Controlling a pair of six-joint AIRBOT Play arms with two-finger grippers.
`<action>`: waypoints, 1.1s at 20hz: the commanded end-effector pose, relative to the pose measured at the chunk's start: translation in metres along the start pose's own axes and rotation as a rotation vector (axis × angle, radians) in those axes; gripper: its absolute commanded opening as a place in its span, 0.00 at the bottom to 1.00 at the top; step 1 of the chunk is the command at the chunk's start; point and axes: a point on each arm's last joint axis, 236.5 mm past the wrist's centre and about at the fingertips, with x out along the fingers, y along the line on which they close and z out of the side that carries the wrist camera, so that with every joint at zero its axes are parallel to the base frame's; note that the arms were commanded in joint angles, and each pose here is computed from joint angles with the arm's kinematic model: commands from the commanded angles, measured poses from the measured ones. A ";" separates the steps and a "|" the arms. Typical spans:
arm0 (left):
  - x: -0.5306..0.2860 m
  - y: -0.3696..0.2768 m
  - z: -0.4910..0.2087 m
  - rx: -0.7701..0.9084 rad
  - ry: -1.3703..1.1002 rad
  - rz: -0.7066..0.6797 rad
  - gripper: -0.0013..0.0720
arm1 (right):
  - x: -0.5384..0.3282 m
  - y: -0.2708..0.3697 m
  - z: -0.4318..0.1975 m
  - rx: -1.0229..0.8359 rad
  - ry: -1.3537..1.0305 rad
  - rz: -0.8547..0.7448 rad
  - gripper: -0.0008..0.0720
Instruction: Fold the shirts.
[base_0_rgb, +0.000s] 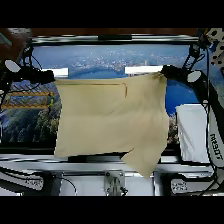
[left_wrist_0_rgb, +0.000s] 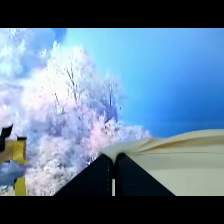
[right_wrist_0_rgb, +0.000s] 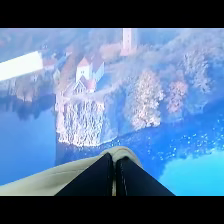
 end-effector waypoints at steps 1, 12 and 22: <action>0.017 0.003 0.026 -0.047 -0.106 -0.008 0.06 | 0.010 -0.006 0.012 0.021 -0.078 -0.024 0.10; 0.018 -0.005 -0.068 -0.006 0.286 -0.131 0.07 | -0.015 0.001 -0.072 -0.030 0.318 0.024 0.10; -0.004 0.021 -0.160 -0.131 0.706 -0.052 0.06 | -0.070 -0.046 -0.177 0.098 0.822 -0.169 0.10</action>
